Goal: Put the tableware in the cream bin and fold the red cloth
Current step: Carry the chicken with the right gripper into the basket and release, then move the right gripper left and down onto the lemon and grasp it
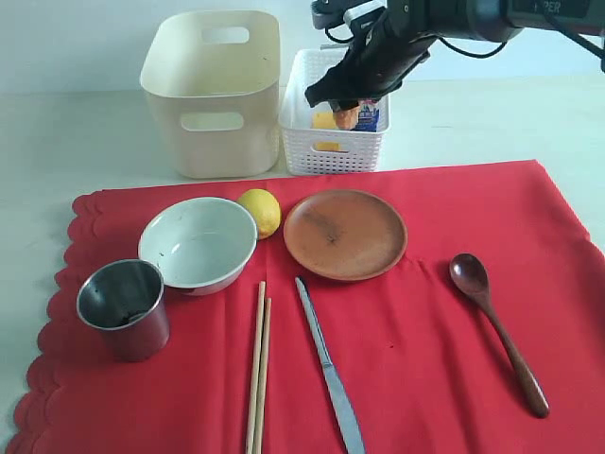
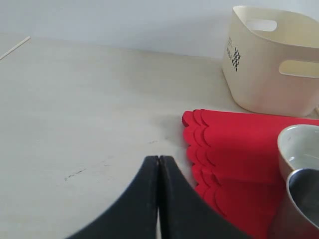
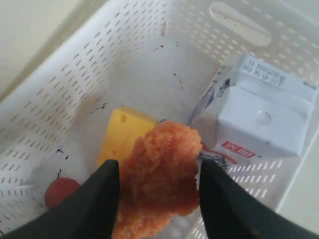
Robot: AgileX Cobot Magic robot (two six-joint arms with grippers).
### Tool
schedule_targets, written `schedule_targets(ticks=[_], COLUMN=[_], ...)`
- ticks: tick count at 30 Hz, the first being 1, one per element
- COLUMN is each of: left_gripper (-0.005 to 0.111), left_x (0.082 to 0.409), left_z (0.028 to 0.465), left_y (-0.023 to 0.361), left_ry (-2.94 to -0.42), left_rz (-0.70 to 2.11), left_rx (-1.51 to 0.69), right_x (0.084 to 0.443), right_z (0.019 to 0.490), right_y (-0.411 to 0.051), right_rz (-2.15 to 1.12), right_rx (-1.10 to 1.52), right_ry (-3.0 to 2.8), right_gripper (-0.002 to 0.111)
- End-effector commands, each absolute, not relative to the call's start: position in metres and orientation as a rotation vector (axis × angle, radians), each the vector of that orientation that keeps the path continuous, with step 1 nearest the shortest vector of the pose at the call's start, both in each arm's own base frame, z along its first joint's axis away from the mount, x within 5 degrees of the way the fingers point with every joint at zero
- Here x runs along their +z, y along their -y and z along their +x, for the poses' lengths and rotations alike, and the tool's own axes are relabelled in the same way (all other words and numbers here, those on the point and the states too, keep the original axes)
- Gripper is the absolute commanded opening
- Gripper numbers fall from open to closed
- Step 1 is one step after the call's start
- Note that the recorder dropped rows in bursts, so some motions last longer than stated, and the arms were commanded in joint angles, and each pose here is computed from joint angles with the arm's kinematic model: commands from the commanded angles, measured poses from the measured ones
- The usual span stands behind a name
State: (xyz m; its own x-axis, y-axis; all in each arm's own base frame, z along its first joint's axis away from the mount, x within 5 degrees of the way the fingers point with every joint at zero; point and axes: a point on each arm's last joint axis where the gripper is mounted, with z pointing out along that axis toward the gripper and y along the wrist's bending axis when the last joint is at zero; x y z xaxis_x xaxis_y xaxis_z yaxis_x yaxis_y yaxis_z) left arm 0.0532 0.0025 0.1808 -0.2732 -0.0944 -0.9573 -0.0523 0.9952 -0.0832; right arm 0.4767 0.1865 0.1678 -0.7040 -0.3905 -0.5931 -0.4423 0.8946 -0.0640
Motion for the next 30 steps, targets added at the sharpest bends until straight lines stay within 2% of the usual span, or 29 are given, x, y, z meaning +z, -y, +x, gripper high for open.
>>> schedule_targets(ticks=[1,9,20,30], left_gripper=[0.000,0.000,0.000,0.000], left_x=[0.181,0.181,0.181,0.181], left_z=[0.053,0.053,0.053,0.053], left_y=[-0.003,-0.003,-0.003,-0.003], left_ry=[-1.836,-1.836,-1.836,-1.836], left_rz=[-0.102,-0.102,-0.102,-0.102], left_rx=[-0.037,-0.037,-0.037,-0.037], right_x=[0.176,0.203,0.253,0.269], right_z=[0.477,0.469,0.443,0.419], right_y=[-0.186,-0.183,-0.175,-0.182], right_rz=[-0.599,-0.598,-0.586,-0.608], right_rx=[0.108,0.108,0.144,0.363], right_ry=[-2.425,-2.431,-2.503,-2.569], right_gripper=[0.052,0.066,0.067,0.067])
